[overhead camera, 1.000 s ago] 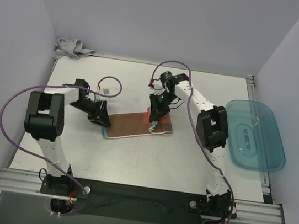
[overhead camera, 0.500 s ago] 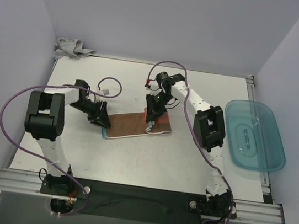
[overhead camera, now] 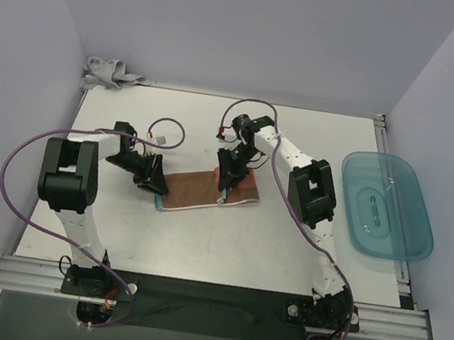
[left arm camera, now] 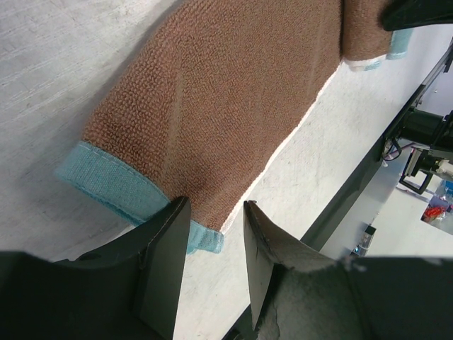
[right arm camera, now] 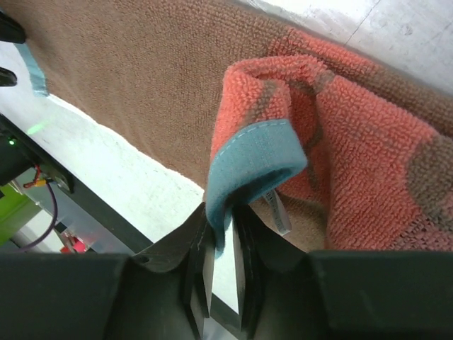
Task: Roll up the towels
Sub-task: Fold the towel
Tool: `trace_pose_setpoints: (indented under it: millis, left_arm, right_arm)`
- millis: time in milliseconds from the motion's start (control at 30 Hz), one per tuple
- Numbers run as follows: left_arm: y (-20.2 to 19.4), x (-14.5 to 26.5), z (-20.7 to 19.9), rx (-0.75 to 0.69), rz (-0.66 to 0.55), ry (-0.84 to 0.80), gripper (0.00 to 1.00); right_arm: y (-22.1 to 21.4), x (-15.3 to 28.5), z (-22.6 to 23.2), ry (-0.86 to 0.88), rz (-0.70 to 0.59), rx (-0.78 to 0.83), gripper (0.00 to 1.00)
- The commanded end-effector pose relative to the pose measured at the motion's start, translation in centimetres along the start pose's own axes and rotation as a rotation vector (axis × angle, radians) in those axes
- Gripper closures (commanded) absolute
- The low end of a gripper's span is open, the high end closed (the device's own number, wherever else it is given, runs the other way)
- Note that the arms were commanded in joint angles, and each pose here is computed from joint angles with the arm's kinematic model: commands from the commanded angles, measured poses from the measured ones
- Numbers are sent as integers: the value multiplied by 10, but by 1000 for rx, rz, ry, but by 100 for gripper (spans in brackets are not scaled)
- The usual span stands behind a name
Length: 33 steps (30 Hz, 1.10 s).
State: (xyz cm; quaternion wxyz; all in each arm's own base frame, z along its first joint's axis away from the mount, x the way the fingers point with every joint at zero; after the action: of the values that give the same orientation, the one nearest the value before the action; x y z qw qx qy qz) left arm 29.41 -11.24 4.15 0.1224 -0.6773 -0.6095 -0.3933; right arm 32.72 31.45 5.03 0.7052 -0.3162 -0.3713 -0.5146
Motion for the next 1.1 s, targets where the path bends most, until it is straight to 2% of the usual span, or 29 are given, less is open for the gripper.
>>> trace_pose_setpoints:
  millis: [0, 133, 167, 233, 367, 433, 533, 767, 933, 1067]
  left_arm:
    - [4, -1, 0, -23, -14, -4, 54]
    - [6, 3, -4, -34, -32, -20, 53]
    - [8, 5, -5, -41, -41, -22, 52]
    - [10, 9, -11, -56, -60, -40, 51]
    - [15, 20, -20, -116, -92, -37, 52]
    - [19, 29, -27, -164, -117, -20, 52]
    - [25, 36, -33, -230, -145, 17, 54]
    - [18, 9, -36, -252, -58, 49, 66]
    - [10, -11, -14, -209, 16, 101, 72]
    - [11, -15, 7, -172, 42, 147, 75]
  right_arm:
    - [-1, 6, 12, 21, 4, 10, 82]
    - [-2, 18, 21, 53, -10, 30, 66]
    - [-4, 30, 27, 64, -31, 46, 59]
    - [-6, 46, 33, 91, -56, 79, 52]
    - [-10, 96, 46, 184, -134, 121, 50]
    - [-3, 111, 32, 190, -170, 115, 50]
    - [10, 118, 3, 167, -199, 66, 54]
    - [32, 69, -50, 93, -129, 13, 83]
    - [33, 42, -72, 58, -80, -21, 86]
    - [17, 31, -84, 34, -37, -42, 89]
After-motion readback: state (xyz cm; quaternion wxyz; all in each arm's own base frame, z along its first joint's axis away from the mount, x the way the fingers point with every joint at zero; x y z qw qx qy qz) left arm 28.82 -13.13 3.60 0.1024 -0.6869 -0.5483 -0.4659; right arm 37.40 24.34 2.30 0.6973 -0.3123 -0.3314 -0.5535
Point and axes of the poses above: each gripper's point midway between its finger pads, its own x axis back along the fingers, its own z axis along the line the jaws close on, y = z × x, the point moved 1 cm from there along x, back along the fingers, and after that the axes turned 12 degrees about -x, right-handed, at the moved point
